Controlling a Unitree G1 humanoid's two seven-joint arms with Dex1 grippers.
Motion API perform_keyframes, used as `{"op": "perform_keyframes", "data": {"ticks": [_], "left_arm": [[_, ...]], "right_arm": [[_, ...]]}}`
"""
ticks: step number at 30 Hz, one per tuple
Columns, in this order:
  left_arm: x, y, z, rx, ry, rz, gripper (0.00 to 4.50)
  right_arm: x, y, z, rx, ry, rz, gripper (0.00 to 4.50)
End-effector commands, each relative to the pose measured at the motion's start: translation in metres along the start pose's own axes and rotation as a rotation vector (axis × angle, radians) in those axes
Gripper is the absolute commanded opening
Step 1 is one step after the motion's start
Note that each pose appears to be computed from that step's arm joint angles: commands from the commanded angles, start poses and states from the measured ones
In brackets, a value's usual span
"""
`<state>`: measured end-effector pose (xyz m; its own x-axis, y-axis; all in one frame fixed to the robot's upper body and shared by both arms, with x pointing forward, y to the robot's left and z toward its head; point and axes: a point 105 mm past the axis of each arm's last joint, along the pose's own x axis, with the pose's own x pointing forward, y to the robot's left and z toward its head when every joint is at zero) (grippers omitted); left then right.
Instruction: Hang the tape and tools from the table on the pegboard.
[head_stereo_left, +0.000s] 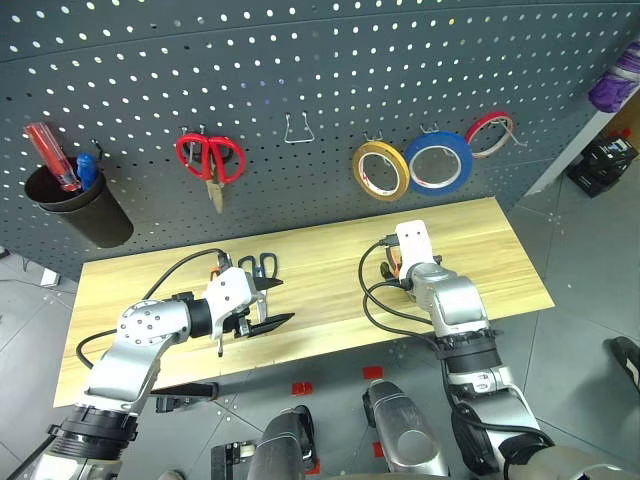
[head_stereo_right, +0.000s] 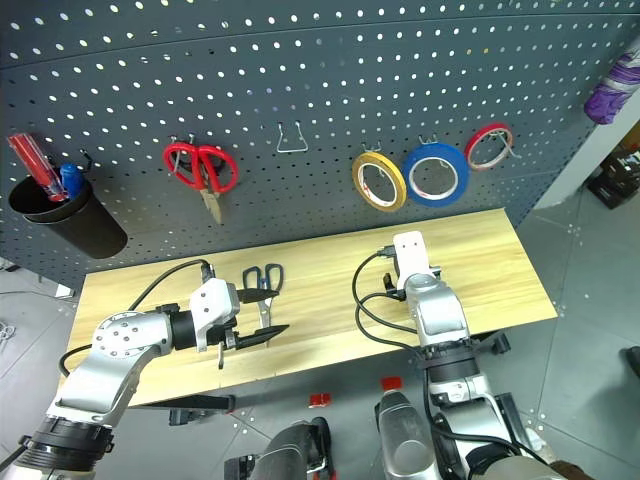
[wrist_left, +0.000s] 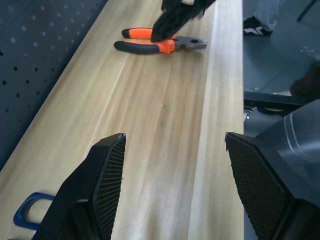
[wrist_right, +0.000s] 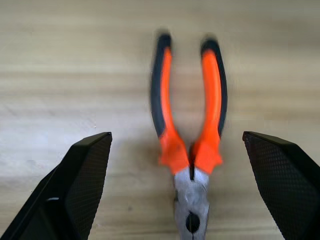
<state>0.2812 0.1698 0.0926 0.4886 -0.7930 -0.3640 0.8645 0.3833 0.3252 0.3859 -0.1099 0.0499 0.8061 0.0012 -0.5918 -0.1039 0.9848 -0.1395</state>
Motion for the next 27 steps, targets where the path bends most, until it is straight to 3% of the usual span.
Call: {"op": "perform_keyframes", "data": {"ticks": [1, 11, 20, 25, 27], "left_arm": [[-0.004, -0.002, 0.006, 0.035, -0.010, -0.005, 3.35], [-0.003, -0.001, 0.009, 0.039, -0.012, 0.009, 3.35], [-0.001, -0.001, 0.010, 0.044, -0.016, 0.017, 3.35], [-0.002, 0.002, 0.012, 0.019, -0.046, 0.063, 3.35], [-0.004, 0.005, 0.012, -0.015, -0.073, 0.096, 3.35]], "right_arm": [[0.006, 0.004, 0.010, 0.034, -0.020, 0.010, 4.47], [0.031, 0.020, 0.015, -0.006, -0.024, 0.054, 4.47], [0.045, 0.013, 0.003, -0.056, 0.020, 0.000, 4.47], [0.047, 0.011, 0.002, -0.099, 0.017, -0.003, 2.90], [0.045, 0.014, 0.011, -0.119, -0.024, 0.008, 2.89]]}}
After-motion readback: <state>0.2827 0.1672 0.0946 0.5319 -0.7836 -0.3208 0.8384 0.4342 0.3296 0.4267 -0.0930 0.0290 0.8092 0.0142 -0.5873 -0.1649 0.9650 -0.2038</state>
